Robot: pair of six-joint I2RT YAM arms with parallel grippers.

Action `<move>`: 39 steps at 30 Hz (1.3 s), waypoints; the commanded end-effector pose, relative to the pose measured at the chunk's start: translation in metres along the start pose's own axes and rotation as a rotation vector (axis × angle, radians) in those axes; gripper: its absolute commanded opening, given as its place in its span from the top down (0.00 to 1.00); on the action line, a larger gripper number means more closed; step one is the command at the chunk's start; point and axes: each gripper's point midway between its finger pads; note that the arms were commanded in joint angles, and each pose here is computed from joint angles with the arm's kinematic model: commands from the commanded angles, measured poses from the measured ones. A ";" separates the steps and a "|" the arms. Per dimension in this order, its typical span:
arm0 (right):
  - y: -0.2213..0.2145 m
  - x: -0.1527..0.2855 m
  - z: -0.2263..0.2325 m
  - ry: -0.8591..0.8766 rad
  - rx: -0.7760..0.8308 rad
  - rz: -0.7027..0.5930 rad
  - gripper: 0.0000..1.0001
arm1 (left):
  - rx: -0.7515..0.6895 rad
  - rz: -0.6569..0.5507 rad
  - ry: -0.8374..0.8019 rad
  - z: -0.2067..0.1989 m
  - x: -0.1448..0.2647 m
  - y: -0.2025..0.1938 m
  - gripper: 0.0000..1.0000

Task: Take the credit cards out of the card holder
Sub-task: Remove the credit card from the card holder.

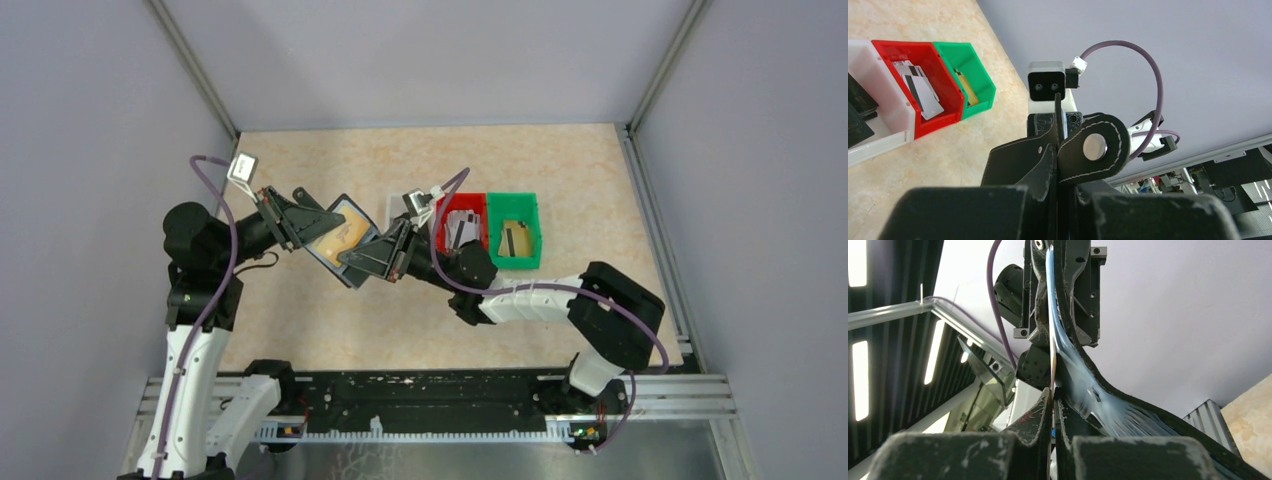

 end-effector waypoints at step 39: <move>0.001 0.020 0.042 0.172 0.030 -0.026 0.78 | 0.007 -0.010 -0.099 -0.021 0.006 0.009 1.00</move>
Point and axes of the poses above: each gripper's point midway between its finger pads, its own x axis back along the fingers, its own z axis along the line the jaws close on, y = z × x, and after that the axes turned 15 degrees about -x, right-handed
